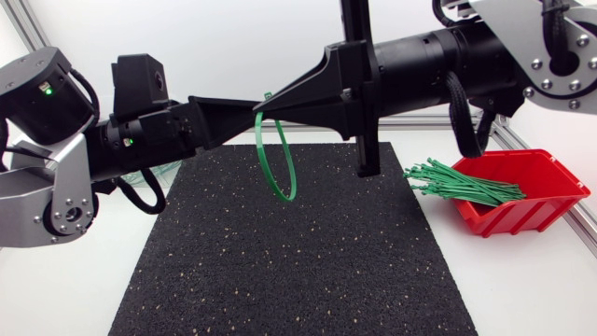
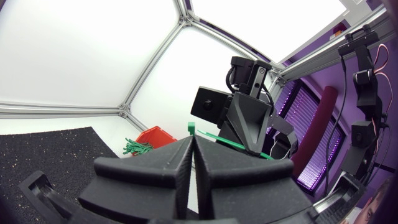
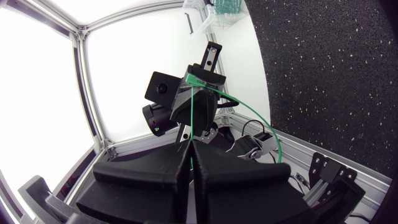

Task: Take a green cable tie from the red box, thread the tail through the head to close it, then place it in the transparent bin on the left.

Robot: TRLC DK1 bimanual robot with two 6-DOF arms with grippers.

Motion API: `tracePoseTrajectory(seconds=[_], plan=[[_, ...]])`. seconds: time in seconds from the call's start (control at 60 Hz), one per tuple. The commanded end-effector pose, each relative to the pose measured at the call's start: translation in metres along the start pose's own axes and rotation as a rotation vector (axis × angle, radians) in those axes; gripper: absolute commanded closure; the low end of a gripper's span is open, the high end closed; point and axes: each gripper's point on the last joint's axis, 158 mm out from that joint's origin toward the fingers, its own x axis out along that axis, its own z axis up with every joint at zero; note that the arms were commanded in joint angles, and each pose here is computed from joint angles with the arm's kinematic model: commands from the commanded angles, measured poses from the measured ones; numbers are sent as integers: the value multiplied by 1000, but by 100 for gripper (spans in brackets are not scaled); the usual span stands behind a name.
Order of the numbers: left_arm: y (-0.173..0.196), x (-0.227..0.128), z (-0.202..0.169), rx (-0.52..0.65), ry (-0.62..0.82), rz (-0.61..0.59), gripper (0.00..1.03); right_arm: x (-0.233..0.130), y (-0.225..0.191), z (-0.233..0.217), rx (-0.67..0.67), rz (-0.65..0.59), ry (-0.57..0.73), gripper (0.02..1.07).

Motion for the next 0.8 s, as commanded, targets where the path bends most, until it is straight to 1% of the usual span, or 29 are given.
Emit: tracePoseTrajectory(seconds=[0.0, 0.333, 0.5, 0.783], plan=[[-5, -2, -2, -11, -6, -9, 100, -4, 13, 3, 2, 24, -11, 102], [-13, -4, 0, 6, -11, -20, 100, -2, 10, 14, 11, 23, -22, 102], [0, -2, -4, -16, -2, -1, 100, -6, 17, 6, -8, 34, -19, 102], [4, 0, -4, -11, 1, 4, 100, -6, 11, 14, -7, 37, -34, 102]])
